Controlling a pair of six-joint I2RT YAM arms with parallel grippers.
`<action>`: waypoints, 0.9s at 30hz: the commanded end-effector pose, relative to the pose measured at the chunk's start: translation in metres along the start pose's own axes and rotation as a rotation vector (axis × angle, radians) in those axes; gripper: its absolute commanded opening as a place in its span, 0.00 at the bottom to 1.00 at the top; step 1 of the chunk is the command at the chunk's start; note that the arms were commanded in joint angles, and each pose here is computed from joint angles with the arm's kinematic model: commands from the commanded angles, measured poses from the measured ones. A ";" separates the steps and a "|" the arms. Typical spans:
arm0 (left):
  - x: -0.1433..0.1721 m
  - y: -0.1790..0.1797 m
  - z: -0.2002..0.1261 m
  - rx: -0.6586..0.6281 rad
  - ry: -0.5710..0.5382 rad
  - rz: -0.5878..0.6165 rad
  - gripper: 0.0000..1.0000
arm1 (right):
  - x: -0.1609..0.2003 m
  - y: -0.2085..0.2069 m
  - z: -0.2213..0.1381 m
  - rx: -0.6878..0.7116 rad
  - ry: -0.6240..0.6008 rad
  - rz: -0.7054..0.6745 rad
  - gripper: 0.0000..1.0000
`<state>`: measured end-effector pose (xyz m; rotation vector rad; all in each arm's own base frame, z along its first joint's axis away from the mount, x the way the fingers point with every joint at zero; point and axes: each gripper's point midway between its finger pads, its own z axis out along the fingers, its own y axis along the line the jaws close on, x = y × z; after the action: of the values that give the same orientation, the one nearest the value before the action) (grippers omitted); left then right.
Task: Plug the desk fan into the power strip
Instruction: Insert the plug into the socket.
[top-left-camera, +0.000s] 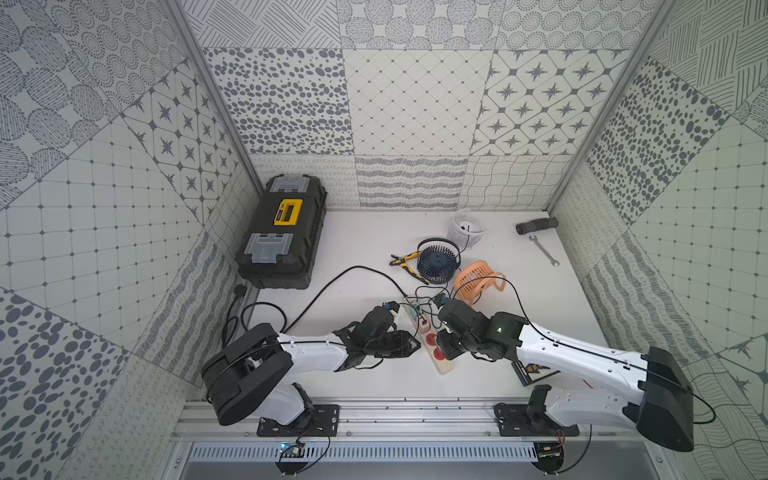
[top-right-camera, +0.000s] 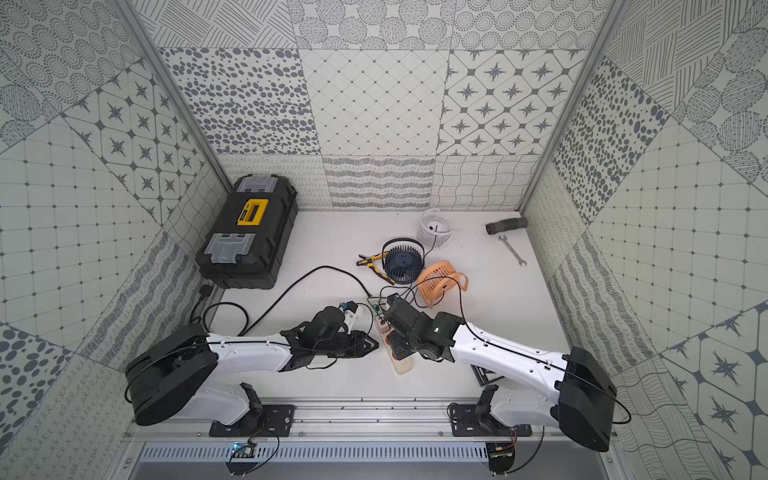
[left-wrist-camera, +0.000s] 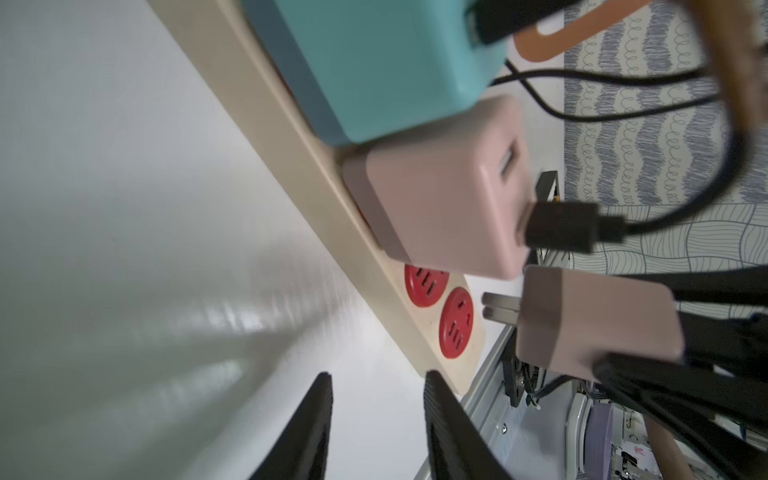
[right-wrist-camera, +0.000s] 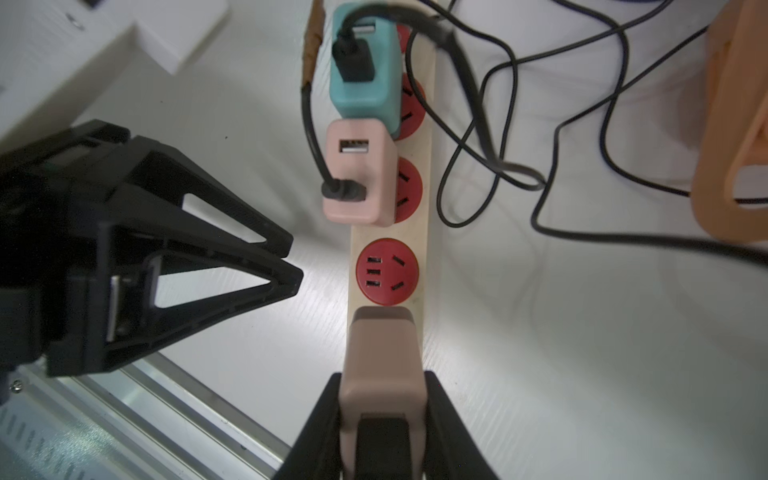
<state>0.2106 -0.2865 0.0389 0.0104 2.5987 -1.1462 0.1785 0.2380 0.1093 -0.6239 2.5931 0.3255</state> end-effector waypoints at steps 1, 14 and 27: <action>-0.015 -0.014 0.007 0.057 -0.072 0.014 0.38 | -0.025 0.010 0.000 -0.018 -0.081 0.028 0.08; -0.020 -0.017 0.016 0.075 -0.075 0.010 0.37 | -0.026 0.017 0.014 -0.029 -0.060 0.020 0.08; -0.021 -0.014 0.025 0.071 -0.071 0.002 0.33 | -0.017 0.009 0.027 0.014 -0.035 0.006 0.08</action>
<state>0.2286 -0.3002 0.0277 -0.0282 2.5568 -1.1692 0.1915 0.2540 0.0940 -0.6050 2.5887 0.3143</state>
